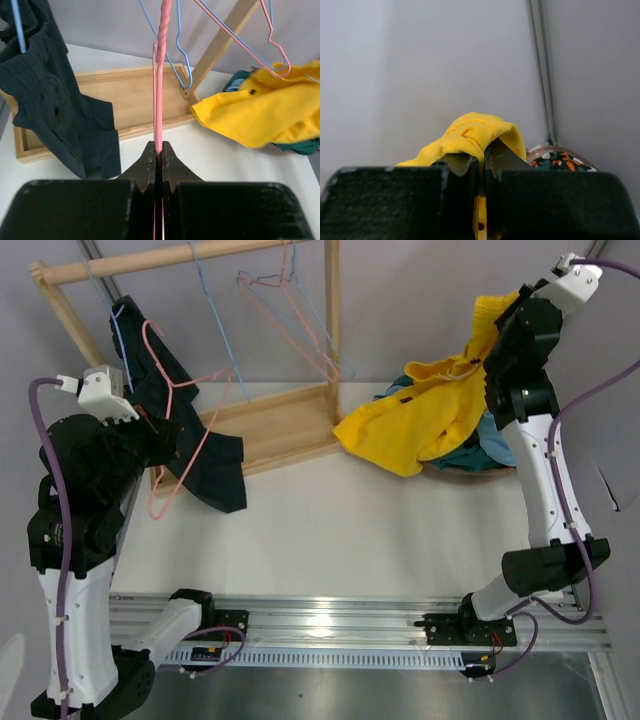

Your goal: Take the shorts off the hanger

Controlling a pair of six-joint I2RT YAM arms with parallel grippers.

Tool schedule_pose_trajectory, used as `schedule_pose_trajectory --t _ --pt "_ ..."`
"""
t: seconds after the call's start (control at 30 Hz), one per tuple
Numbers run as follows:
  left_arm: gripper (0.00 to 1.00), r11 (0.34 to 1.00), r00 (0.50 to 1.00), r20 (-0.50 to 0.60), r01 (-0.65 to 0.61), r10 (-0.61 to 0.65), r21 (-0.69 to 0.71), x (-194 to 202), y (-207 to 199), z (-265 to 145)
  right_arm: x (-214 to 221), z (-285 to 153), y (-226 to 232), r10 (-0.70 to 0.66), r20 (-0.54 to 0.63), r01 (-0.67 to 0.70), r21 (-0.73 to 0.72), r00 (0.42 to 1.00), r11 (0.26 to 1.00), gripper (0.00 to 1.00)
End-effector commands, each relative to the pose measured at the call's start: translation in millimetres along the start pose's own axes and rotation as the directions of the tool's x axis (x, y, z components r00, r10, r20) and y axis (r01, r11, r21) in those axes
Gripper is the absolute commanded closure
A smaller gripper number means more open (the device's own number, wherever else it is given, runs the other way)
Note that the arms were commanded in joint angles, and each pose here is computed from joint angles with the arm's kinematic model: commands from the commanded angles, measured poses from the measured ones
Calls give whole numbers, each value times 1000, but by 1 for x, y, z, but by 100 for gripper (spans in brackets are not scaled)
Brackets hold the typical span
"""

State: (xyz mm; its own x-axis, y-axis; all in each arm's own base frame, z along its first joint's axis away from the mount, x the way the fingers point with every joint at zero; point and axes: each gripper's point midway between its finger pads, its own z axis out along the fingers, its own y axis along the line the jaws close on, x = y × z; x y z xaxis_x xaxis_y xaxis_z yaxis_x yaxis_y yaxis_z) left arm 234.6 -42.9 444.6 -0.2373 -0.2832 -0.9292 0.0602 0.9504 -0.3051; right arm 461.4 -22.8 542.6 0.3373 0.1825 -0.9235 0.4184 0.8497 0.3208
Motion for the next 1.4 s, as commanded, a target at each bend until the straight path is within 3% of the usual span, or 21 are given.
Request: schedule_pose_trajectory --t 0.0,0.03,0.07,0.1,0.13,0.17,0.2,0.27,0.47,0.63,0.83,1.1,1.37 --pt "100 999 997 76 -15 18 -45 -22 5 7 -9 -16 -12 91 23 -90 -24 996 996 100" --pt "100 998 996 84 -15 20 -54 -23 7 11 31 -18 -20 48 -42 -48 -10 998 999 100" --pt "100 997 996 89 -15 22 -76 -24 11 15 29 -26 -26 64 -29 -65 -15 998 998 100" --pt "100 996 996 88 -17 25 -90 -25 13 21 45 -30 -27 57 -54 -59 -37 997 998 87" --pt "100 995 995 91 -19 28 -103 -26 15 25 61 -34 -29 54 -84 -58 -43 995 997 61" --pt "100 993 995 100 -19 30 -113 -30 17 31 101 -41 -37 14 -157 -22 -47 988 999 20" --pt "100 991 994 102 -28 41 -129 -35 18 38 112 -50 -37 16 -188 -32 -79 982 996 1" --pt "100 988 994 94 -37 51 -151 -39 21 49 160 -70 -48 20 -286 -42 -71 958 997 1" --pt "100 969 981 159 -68 108 -237 -82 27 78 212 -155 -35 46 -384 -125 -184 922 975 0" --pt "100 969 979 177 -58 102 -241 -104 21 104 278 -225 -19 -42 -493 -131 -310 869 942 1" --pt "100 972 968 212 -88 136 -218 -129 4 127 337 -272 -20 -190 -545 -46 -389 817 920 1" --pt "100 955 972 156 -127 173 -268 -123 11 187 336 -278 -13 -204 -530 -57 -434 823 899 1" --pt "100 941 980 86 -144 178 -307 -100 24 214 338 -282 -14 -205 -534 -65 -444 820 894 1"
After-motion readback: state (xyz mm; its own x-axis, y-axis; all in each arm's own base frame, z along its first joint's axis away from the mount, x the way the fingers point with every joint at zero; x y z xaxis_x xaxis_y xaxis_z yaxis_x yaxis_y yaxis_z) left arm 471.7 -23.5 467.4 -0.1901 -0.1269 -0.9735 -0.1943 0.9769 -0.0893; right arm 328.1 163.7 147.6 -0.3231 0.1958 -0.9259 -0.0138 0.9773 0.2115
